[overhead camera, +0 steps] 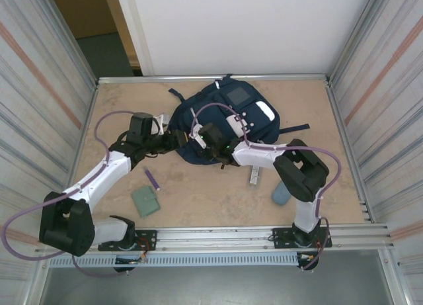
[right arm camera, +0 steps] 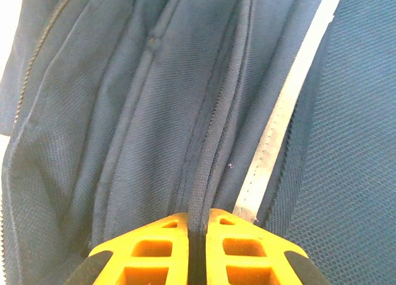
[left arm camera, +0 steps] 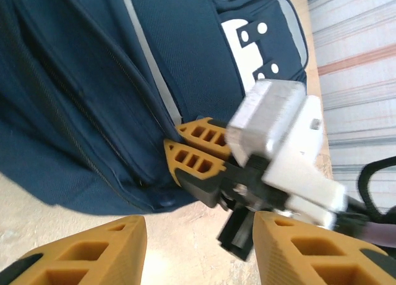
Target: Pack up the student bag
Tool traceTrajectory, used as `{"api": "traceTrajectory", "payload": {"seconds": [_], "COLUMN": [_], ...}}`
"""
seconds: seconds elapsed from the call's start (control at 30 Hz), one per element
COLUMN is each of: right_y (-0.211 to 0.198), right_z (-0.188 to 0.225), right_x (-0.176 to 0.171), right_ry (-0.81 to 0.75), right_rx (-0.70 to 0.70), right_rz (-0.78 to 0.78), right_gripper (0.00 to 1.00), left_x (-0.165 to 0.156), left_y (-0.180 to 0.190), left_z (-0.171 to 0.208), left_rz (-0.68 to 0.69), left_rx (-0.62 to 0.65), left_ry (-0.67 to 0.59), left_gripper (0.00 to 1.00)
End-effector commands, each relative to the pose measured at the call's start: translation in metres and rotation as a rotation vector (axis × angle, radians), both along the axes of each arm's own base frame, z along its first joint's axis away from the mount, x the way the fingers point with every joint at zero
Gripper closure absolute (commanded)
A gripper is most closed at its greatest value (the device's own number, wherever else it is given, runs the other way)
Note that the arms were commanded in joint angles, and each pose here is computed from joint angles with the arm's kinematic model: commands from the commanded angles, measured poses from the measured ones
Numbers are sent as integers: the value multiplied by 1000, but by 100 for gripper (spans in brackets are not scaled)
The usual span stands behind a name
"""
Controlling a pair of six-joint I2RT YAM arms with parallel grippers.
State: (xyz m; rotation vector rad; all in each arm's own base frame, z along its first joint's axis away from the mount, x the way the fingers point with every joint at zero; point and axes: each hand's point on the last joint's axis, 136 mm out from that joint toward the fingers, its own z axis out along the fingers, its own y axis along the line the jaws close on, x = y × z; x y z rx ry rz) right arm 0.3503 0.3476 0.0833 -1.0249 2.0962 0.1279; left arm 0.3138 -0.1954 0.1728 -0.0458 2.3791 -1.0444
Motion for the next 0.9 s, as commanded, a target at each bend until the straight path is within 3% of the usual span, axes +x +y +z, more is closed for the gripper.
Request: {"api": "traceTrajectory", "payload": {"seconds": [0.0,0.43,0.6,0.73,0.87], "right_y": [10,-27,-21,-16,-13], "right_z": [62,102,113,116,114], "right_x": [-1,5,1,0,-1], "right_ry": [-39,127,251,317,380], "right_rx": [181,347,434,457,473], "right_rz": [58,45,77,61,60], "right_gripper": [100,100,100,100,100], "left_x": [6,-18,-8,-3,-7], "left_y": [-10,-85,-90,-94,-96], "left_z": [12,-3,-17,-27,-37], "left_rz": [-83,-408,-344,-229,-116], "left_rx": [-19,237,251,225,275], "left_ry": [-127,-429,-338,-249,-204], "left_gripper": [54,55,54,54,52]}}
